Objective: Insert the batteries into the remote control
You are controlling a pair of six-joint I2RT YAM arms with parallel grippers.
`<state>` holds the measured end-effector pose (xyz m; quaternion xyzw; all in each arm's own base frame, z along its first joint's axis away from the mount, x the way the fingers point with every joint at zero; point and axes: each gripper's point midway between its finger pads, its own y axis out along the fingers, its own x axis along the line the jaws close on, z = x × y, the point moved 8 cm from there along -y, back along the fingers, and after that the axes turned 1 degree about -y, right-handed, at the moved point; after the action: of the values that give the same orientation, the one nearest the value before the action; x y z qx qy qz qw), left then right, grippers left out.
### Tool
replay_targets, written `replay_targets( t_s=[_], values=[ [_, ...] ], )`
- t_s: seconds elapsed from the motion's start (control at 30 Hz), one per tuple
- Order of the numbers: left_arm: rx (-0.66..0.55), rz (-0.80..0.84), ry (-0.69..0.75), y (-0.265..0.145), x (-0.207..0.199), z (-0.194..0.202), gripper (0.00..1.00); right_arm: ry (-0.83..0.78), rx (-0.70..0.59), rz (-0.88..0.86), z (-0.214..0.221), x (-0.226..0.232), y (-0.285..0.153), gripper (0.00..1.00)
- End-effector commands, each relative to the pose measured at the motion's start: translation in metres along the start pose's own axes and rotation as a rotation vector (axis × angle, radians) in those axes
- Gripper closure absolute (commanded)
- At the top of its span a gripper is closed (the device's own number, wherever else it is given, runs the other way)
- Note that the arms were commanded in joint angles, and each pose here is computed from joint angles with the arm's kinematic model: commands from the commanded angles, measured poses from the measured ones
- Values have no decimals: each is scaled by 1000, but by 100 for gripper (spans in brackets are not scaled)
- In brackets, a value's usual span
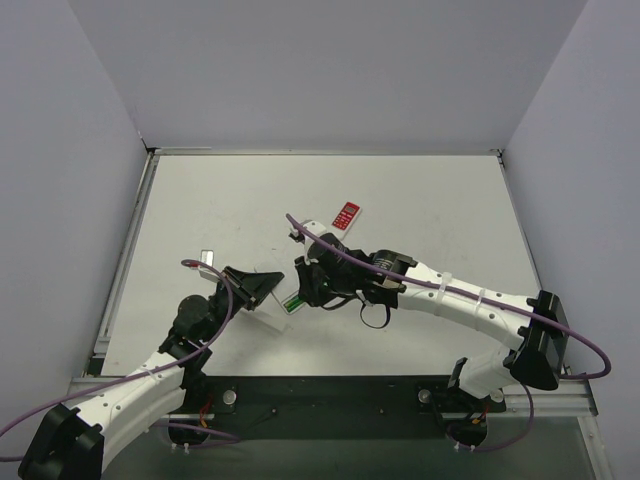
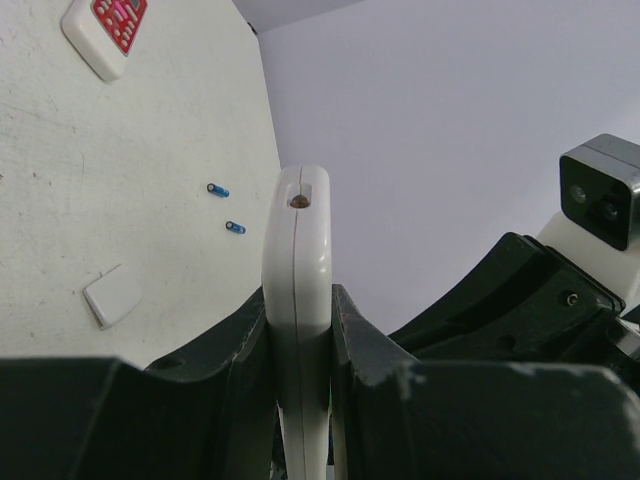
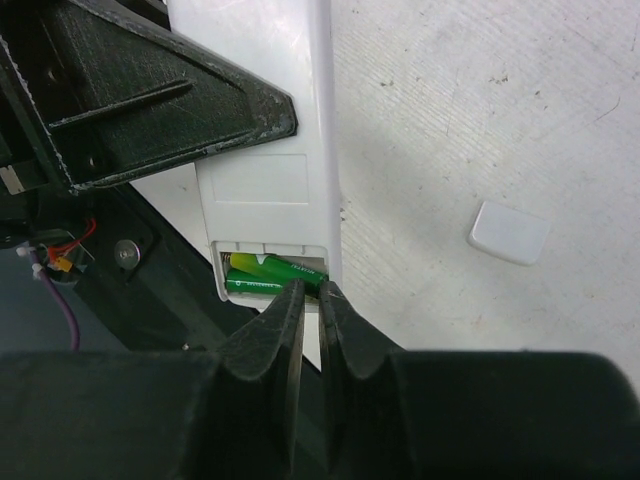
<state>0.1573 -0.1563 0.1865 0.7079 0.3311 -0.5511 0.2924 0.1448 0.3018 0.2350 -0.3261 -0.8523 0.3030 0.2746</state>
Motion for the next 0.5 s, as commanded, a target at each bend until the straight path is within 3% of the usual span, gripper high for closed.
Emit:
replay_targets(
  t_s=[0.0, 0.13, 0.47],
  values=[
    [-21, 145, -7, 2, -33, -7, 100, 25, -4, -30, -1, 1, 1, 94],
    [-19, 167, -12, 1, -38, -7, 100, 26, -1, -60, -1, 4, 2, 100],
    [-37, 260, -21, -3, -51, -9, 100, 76, 61, -99, 4, 2, 13, 100]
  ],
)
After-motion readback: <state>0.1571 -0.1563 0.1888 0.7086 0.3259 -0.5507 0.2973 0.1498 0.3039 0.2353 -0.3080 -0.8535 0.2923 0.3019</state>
